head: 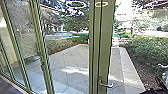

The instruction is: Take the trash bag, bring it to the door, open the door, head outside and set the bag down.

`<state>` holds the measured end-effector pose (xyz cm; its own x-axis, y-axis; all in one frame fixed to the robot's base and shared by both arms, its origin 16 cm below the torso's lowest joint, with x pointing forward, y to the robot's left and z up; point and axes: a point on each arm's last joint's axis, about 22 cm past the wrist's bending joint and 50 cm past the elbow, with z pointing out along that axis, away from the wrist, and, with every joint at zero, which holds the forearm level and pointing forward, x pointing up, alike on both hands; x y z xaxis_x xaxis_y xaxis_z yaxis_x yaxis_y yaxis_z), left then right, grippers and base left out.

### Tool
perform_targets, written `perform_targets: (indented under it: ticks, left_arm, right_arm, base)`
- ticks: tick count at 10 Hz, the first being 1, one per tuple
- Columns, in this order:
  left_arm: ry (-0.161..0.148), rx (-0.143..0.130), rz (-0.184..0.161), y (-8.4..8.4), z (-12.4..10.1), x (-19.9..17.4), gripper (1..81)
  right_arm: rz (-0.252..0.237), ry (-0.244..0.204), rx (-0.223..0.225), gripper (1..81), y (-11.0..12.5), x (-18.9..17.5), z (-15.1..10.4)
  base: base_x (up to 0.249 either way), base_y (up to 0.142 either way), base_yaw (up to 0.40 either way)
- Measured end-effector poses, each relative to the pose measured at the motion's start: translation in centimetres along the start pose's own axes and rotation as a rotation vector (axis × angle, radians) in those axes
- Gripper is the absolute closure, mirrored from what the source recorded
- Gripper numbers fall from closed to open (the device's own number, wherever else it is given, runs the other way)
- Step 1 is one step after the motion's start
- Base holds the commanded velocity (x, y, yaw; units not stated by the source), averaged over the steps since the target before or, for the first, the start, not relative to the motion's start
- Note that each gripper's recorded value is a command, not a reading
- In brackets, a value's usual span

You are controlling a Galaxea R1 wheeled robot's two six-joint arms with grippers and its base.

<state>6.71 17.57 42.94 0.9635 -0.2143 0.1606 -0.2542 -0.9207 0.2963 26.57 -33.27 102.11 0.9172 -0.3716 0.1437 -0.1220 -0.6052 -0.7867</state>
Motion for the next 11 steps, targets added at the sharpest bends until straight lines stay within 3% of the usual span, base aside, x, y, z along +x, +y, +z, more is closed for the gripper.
perform_targets:
  ticks: [2,4,6,8,9,11]
  left_arm:
    - [0.0,-0.002,-0.001,0.2,0.0,0.0,81.1]
    - [0.001,-0.002,-0.005,0.2,0.1,0.0,81.1]
    - [-0.002,-0.003,-0.006,0.2,0.1,0.0,81.1]
    - [0.0,-0.009,-0.01,0.7,0.2,0.1,81.1]
    - [0.002,-0.012,-0.01,1.0,0.3,0.2,81.1]
    - [0.003,-0.016,-0.01,1.3,0.4,0.2,81.1]
  right_arm:
    - [0.022,-0.031,-0.041,1.0,-0.8,0.2,1.8]
    - [0.01,-0.059,-0.033,1.0,-2.3,0.7,4.2]
    - [0.042,-0.039,-0.056,1.0,-1.5,2.9,5.1]
    - [0.077,-0.006,-0.049,1.0,-1.7,4.9,5.7]
    - [0.136,0.014,-0.035,1.0,-2.1,6.2,6.4]
    - [0.215,0.013,-0.026,1.0,-2.8,7.5,8.3]
  base:
    - [0.0,0.0,0.0]
    - [0.0,0.0,0.0]
    - [0.0,0.0,0.0]
    - [0.0,0.0,0.0]
    - [0.0,0.0,0.0]
    - [0.0,0.0,0.0]
